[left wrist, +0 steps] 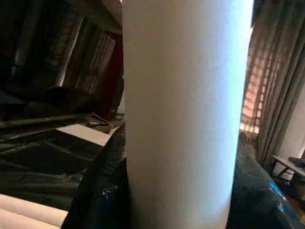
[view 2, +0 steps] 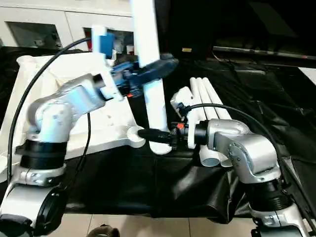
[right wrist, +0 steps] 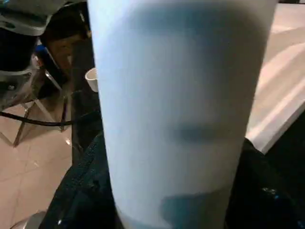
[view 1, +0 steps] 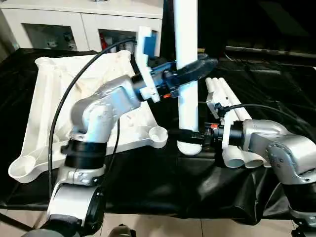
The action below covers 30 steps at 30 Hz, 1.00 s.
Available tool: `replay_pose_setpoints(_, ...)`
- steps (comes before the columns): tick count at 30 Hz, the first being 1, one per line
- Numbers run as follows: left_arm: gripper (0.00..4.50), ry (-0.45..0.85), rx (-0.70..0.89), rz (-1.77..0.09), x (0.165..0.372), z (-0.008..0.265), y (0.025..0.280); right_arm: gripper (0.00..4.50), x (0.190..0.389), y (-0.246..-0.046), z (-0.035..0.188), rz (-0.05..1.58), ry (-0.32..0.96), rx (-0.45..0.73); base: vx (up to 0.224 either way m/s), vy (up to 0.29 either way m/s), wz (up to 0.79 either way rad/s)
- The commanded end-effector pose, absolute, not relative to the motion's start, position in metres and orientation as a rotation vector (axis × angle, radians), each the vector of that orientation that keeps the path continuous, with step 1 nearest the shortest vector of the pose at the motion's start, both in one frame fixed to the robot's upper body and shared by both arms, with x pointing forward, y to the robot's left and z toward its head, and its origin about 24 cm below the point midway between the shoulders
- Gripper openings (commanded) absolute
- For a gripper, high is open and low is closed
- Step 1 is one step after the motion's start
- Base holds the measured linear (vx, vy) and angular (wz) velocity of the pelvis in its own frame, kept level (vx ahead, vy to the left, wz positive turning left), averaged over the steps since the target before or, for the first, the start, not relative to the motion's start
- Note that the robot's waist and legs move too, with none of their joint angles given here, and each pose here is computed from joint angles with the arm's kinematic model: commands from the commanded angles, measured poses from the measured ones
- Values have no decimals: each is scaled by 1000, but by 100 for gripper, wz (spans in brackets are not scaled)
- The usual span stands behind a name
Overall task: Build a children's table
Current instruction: Pick table leg
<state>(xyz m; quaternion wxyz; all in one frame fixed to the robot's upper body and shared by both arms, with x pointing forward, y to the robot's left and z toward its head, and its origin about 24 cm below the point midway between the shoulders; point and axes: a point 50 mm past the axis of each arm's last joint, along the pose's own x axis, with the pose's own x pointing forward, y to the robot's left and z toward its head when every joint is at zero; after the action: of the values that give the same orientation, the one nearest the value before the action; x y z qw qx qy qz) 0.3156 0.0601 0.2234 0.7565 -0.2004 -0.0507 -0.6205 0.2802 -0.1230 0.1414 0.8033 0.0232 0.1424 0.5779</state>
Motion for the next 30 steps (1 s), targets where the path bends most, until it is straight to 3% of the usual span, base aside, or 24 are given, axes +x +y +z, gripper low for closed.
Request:
replay_pose_setpoints(1,182,-125,-446,-1397,313,228,58,233,279,-124,140,1228,319,45,0,0,0)
replay_pose_setpoints(6,182,-118,-451,-1395,314,228,60,209,280,-123,140,1216,309,57,0,0,0)
replay_pose_setpoints(13,182,-37,-342,-1086,339,213,57,201,282,-123,140,1190,298,75,0,0,0)
replay_pose_setpoints(18,182,24,-339,-986,347,204,56,199,283,-122,140,1173,293,74,0,0,0)
replay_pose_setpoints(30,182,-33,-427,-1068,339,217,54,198,287,-122,139,1142,282,52,0,0,0)
